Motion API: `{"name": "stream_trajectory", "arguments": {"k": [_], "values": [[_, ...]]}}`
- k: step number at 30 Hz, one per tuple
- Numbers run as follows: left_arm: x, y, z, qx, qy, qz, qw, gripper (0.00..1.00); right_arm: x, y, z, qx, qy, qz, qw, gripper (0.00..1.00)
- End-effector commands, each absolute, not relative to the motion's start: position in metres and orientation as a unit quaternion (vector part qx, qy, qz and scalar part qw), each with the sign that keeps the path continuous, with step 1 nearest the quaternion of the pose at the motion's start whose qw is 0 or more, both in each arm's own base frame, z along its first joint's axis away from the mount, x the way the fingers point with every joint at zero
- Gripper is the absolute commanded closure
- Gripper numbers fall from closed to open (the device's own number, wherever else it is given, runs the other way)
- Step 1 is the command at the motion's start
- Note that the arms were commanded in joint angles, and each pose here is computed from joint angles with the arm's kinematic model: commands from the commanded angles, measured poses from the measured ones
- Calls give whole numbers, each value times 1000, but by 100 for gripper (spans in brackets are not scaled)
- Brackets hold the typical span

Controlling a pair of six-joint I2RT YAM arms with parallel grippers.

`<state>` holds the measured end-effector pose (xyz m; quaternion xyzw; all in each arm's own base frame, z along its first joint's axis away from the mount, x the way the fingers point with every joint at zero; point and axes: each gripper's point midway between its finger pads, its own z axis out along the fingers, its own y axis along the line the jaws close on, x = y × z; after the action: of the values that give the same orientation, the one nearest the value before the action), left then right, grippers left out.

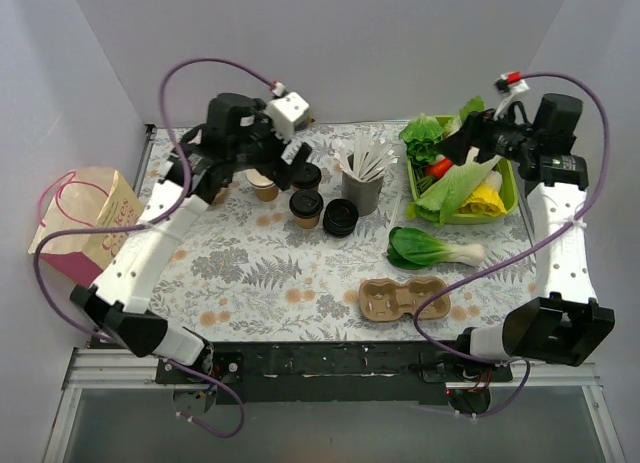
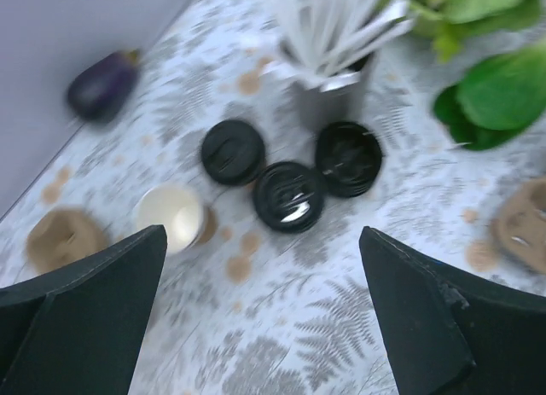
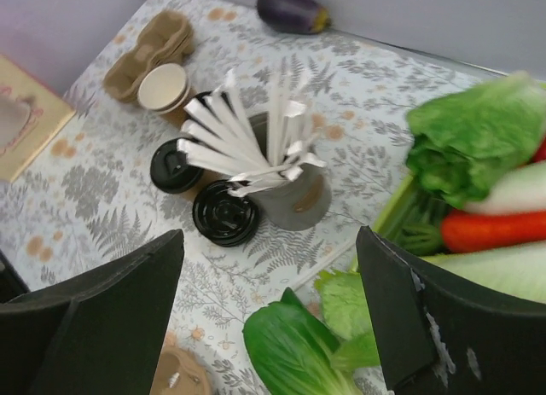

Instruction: Pack the takeout coffee

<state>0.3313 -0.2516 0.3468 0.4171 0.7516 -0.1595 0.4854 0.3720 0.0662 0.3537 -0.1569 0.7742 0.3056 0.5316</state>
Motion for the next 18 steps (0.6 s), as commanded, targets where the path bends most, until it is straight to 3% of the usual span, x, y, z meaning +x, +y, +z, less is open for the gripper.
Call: {"name": "stream_trajectory", "arguments": {"k": [1,4,10,18], "values": [[343,-132,361,281,823,-15,494,2,356,122,334,-266,764,307,501,11],[359,-52,383,187,840,69,505,2,344,151,319,-294,762,333,472,11],[330,63,378,93,865,239,432,2,336,189,296,-327,759,374,422,12],[290,138,375,23,882,325,340,2,336,222,283,-349,756,402,380,12]]}}
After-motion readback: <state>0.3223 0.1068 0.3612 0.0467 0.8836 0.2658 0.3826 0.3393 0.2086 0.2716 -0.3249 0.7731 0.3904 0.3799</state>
